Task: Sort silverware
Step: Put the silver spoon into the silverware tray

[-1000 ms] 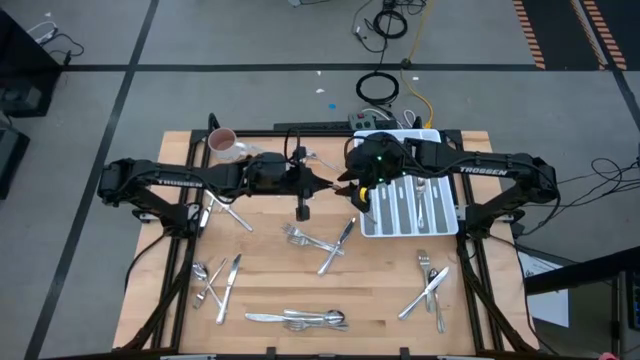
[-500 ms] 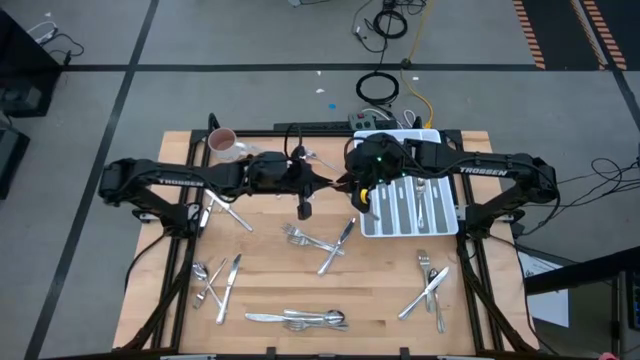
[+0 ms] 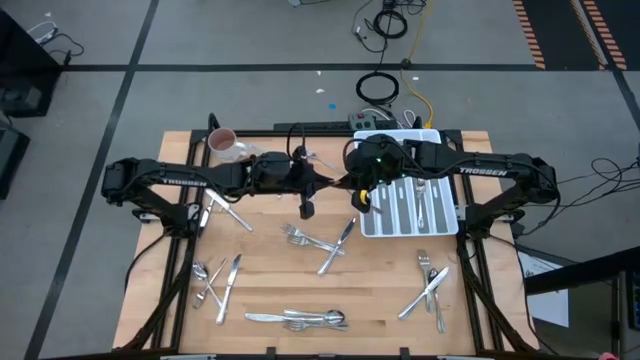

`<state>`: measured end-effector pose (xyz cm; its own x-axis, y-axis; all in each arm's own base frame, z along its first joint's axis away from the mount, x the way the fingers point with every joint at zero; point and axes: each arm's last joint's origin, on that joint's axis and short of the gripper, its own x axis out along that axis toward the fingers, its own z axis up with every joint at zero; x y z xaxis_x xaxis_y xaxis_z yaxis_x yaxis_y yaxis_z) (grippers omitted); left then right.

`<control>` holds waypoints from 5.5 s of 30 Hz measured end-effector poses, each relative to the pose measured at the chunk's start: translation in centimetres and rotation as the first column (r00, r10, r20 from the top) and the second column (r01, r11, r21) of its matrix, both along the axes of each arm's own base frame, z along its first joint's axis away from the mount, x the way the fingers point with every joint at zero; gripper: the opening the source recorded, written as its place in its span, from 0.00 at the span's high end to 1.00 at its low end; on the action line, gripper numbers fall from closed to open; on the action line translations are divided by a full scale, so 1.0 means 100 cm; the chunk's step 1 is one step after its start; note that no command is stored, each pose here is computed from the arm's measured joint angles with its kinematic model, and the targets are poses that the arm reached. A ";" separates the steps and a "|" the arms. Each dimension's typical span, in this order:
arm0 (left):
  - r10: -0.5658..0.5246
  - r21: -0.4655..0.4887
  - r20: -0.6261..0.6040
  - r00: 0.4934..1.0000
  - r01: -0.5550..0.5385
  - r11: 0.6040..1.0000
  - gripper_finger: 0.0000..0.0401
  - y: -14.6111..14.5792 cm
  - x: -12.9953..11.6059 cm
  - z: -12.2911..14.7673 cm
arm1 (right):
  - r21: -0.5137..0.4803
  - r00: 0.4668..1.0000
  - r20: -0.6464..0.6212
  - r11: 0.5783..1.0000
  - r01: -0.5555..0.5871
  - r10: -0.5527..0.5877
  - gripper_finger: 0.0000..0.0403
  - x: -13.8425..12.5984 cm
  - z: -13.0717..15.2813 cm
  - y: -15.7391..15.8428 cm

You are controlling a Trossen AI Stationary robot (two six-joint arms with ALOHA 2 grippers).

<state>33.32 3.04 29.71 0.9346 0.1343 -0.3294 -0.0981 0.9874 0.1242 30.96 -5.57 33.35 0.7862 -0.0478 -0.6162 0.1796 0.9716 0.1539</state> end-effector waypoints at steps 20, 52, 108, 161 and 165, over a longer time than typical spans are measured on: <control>0.070 -0.030 -0.286 0.956 -0.082 0.996 0.65 0.010 -0.036 -0.006 | -0.016 1.000 -0.020 1.000 0.006 -0.006 1.00 -0.021 0.012 -0.005; 0.110 -0.224 0.021 0.994 -0.102 0.969 0.65 0.024 -0.056 0.015 | 0.563 0.730 0.212 0.692 0.452 -0.650 1.00 -0.184 -0.049 -0.062; 0.126 -0.310 0.128 0.984 -0.081 0.947 0.65 0.022 -0.070 0.001 | 0.669 0.415 0.076 0.355 0.653 -0.906 1.00 -0.248 -0.175 -0.032; 0.130 -0.320 0.076 0.989 -0.099 0.942 0.65 0.022 -0.071 -0.003 | 0.431 0.463 -0.256 0.329 0.841 -0.848 1.00 -0.243 -0.197 -0.022; 0.130 -0.320 0.076 0.989 -0.099 0.942 0.65 0.022 -0.071 -0.003 | 0.425 0.466 -0.268 0.331 0.843 -0.843 1.00 -0.242 -0.198 -0.022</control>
<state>26.18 5.26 29.38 0.9479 0.1464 -0.2828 -0.2092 0.9558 -0.2065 6.79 -7.78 13.55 0.4924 -0.4177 -0.7636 0.8609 0.1046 0.4979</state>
